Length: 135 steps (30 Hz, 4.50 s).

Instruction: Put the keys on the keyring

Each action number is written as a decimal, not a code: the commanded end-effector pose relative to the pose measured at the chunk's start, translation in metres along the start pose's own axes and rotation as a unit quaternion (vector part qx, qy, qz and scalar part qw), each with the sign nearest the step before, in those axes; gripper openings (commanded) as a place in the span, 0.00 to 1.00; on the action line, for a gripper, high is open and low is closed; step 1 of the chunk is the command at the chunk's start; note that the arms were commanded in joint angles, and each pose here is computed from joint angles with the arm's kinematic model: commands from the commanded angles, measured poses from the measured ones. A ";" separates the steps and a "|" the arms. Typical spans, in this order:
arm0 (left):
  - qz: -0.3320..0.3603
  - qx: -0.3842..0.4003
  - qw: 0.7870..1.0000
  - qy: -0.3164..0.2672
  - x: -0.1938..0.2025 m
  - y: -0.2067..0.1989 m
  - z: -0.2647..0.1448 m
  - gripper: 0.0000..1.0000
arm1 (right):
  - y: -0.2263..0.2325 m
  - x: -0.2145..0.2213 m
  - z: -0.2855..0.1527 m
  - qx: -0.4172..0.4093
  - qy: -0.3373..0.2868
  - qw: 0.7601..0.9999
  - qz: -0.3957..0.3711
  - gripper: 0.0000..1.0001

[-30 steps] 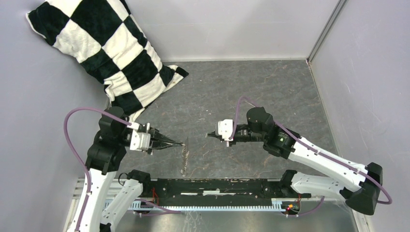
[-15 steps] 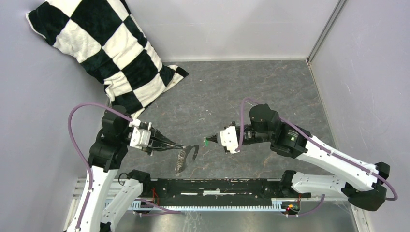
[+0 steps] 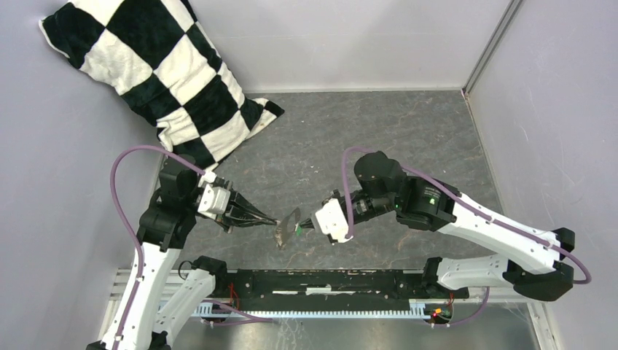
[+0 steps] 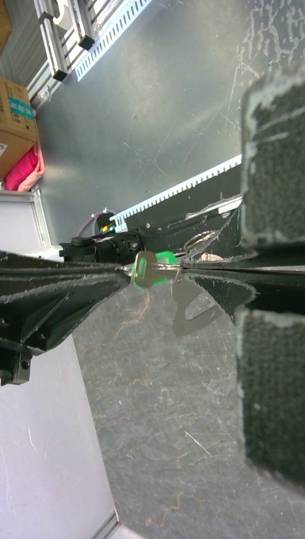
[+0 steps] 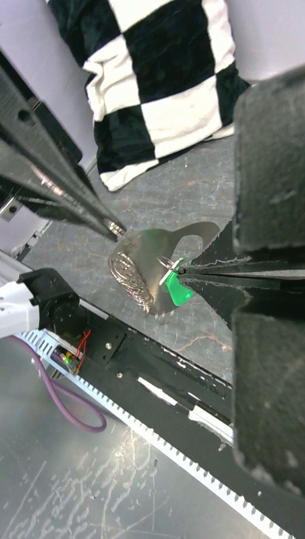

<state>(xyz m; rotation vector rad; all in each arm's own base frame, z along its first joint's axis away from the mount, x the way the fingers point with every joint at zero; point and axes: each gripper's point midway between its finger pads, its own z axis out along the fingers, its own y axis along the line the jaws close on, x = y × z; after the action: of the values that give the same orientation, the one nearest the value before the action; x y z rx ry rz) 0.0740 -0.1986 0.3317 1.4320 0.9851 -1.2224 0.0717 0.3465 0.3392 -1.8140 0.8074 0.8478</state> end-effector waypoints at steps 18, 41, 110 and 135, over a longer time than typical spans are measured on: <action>0.006 0.052 0.998 -0.030 -0.021 -0.020 0.001 0.02 | -0.014 -0.014 0.017 0.003 0.018 0.998 -0.057 0.00; -0.007 0.088 0.995 -0.036 -0.023 -0.030 0.007 0.02 | -0.005 -0.027 0.022 0.000 0.037 0.994 -0.102 0.01; 0.007 0.081 0.996 -0.033 -0.021 -0.034 0.007 0.02 | -0.032 -0.057 0.026 0.050 0.008 0.988 -0.146 0.00; 0.015 0.083 0.996 -0.035 -0.020 -0.034 0.007 0.02 | -0.050 -0.070 0.037 0.090 -0.016 0.991 -0.094 0.16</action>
<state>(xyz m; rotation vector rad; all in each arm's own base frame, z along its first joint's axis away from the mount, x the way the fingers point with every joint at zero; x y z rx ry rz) 0.0500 -0.2006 0.3358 1.4874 0.9086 -1.2712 0.0695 0.4010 0.3760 -1.7886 0.6649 0.6069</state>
